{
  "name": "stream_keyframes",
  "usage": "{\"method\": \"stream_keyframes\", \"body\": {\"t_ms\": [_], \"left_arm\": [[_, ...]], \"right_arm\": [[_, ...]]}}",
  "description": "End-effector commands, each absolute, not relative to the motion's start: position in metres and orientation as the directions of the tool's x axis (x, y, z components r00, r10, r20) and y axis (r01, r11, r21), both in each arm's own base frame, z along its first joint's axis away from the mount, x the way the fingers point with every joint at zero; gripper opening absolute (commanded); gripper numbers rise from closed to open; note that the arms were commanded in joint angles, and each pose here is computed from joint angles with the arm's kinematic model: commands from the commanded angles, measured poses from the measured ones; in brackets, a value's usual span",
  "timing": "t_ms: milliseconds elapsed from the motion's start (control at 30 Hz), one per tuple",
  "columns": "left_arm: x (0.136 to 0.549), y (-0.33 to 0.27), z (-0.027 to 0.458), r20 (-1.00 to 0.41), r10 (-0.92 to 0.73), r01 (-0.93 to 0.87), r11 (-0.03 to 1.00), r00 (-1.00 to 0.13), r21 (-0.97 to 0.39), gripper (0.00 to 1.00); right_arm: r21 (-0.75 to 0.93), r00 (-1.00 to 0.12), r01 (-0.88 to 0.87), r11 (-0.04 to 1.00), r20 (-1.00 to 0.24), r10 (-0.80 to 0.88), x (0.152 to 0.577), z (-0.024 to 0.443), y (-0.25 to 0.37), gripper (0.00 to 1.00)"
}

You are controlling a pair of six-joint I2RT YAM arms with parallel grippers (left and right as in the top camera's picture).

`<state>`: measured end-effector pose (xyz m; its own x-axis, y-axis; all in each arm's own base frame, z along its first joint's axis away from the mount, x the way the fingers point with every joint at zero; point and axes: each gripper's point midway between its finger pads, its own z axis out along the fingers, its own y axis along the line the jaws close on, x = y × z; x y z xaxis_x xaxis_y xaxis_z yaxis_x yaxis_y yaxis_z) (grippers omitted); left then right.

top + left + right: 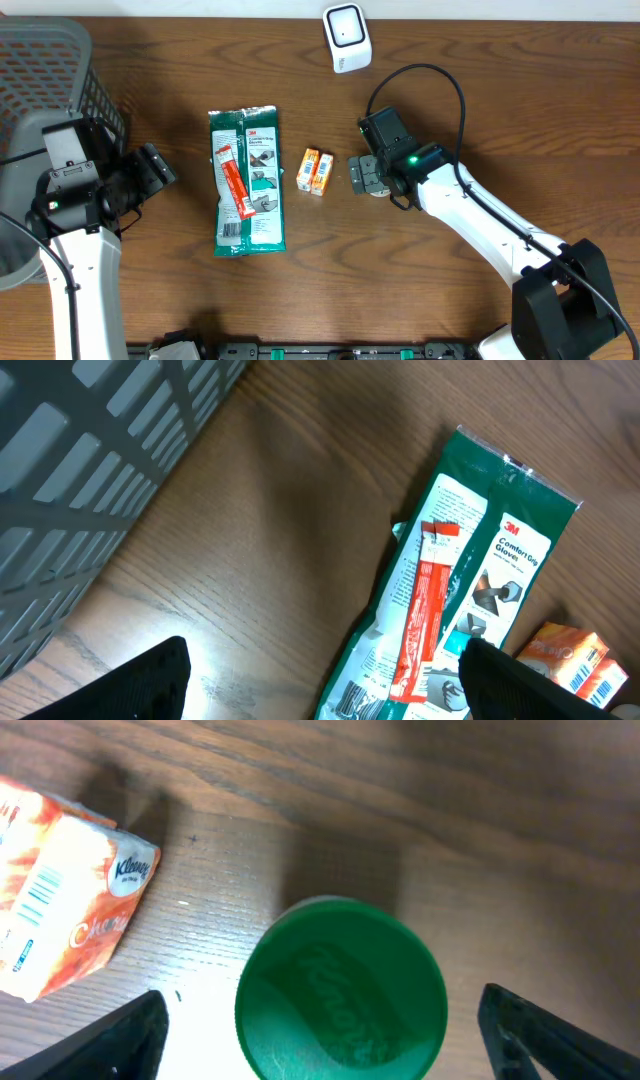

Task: Scan the item barcode

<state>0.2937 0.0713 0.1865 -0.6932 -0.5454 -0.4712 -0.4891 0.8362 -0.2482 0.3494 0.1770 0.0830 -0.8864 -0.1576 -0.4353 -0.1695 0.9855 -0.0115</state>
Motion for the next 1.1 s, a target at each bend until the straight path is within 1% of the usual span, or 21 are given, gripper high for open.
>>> {"method": "stream_keyframes", "body": {"t_ms": [0,100,167,367,533,700,767,867,900,967,1067], "left_arm": [[0.296,0.072,0.19,-0.477,-0.54,-0.482,0.84,-0.693,-0.251,0.86],[0.296,0.072,0.19,-0.477,-0.541,-0.482,0.839,-0.693,-0.251,0.87],[0.296,0.072,0.19,-0.477,-0.541,-0.482,0.839,-0.693,-0.251,0.86],[0.296,0.072,0.19,-0.477,-0.541,-0.482,0.839,-0.693,-0.251,0.86],[0.296,0.072,0.19,-0.477,-0.541,-0.482,0.839,-0.693,-0.251,0.86],[0.296,0.072,0.19,-0.477,-0.54,-0.482,0.84,-0.693,-0.251,0.86],[0.296,0.072,0.19,-0.477,-0.541,-0.482,0.839,-0.693,-0.251,0.86],[0.296,0.072,0.19,-0.477,-0.54,-0.482,0.84,-0.693,-0.251,0.86],[0.296,0.072,0.19,-0.477,-0.54,-0.482,0.84,-0.693,-0.251,0.87],[0.296,0.072,0.19,-0.477,-0.54,-0.482,0.84,-0.693,-0.251,0.86],[0.296,0.072,0.19,-0.477,-0.54,-0.482,0.84,-0.693,-0.251,0.86]], "right_arm": [[0.062,-0.91,-0.018,0.998,-0.414,0.009,0.348,0.082,0.173,0.87],[0.065,-0.917,0.01,0.998,-0.398,0.035,0.344,0.08,0.171,0.78],[0.06,-0.92,0.013,0.998,-0.39,0.035,0.342,0.079,0.17,0.76],[0.059,-0.922,0.013,0.998,-0.386,0.035,0.34,0.072,0.17,0.75],[0.074,-0.907,0.013,0.997,-0.419,0.043,0.345,0.064,0.171,0.76],[0.076,-0.893,0.015,0.997,-0.447,0.048,0.352,0.067,0.172,0.67],[0.066,-0.893,-0.006,0.998,-0.449,0.024,0.352,0.067,0.172,0.63],[0.024,-0.89,-0.087,0.996,-0.451,-0.067,0.351,0.067,0.172,0.54],[-0.004,-0.887,-0.136,0.991,-0.444,-0.123,0.35,0.066,0.17,0.52],[-0.02,-0.886,-0.161,0.987,-0.437,-0.153,0.348,0.065,0.169,0.51],[-0.033,-0.881,-0.187,0.982,-0.437,-0.182,0.348,0.065,0.17,0.54]]}}
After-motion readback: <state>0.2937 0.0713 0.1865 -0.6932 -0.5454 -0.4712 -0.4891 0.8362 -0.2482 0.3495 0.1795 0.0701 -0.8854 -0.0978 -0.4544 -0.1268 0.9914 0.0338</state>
